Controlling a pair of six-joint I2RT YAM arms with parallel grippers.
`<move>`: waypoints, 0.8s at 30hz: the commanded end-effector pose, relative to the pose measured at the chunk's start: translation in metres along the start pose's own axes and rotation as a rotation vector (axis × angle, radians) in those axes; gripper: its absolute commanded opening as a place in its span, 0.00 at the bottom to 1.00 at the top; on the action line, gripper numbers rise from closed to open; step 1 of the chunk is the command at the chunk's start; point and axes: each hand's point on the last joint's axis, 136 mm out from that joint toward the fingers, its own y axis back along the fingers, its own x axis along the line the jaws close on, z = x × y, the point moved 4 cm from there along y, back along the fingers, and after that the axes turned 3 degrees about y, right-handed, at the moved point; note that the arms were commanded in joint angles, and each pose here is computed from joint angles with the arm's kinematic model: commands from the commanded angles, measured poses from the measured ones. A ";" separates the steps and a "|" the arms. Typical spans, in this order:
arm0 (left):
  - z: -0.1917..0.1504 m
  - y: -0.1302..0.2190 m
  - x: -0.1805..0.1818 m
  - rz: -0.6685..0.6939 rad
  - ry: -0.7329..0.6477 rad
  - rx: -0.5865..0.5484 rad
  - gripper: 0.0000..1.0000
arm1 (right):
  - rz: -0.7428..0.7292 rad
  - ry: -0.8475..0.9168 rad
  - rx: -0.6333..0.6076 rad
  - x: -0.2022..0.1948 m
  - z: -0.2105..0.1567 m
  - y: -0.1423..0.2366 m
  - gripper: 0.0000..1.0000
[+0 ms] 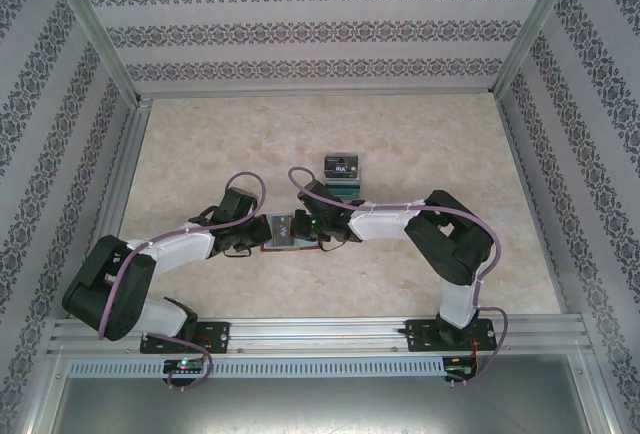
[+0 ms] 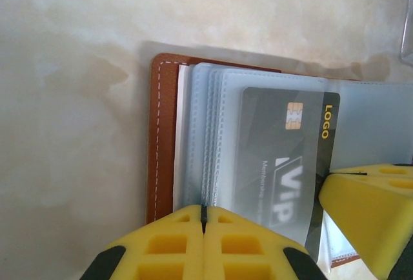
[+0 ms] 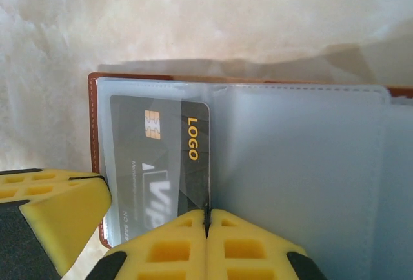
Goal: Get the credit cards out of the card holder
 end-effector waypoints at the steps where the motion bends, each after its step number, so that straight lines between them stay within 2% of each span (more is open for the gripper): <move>1: -0.005 -0.003 0.013 0.061 0.004 0.031 0.00 | -0.018 -0.038 0.005 -0.017 -0.003 0.004 0.02; 11: -0.006 -0.003 0.016 0.081 0.006 0.032 0.00 | 0.023 -0.064 -0.037 -0.031 0.000 0.027 0.00; 18: -0.005 -0.001 0.013 0.068 0.000 0.028 0.00 | 0.078 -0.014 -0.069 -0.022 0.002 0.049 0.00; 24: -0.005 -0.001 0.013 0.068 -0.004 0.031 0.00 | 0.101 0.088 -0.051 0.006 0.004 0.043 0.19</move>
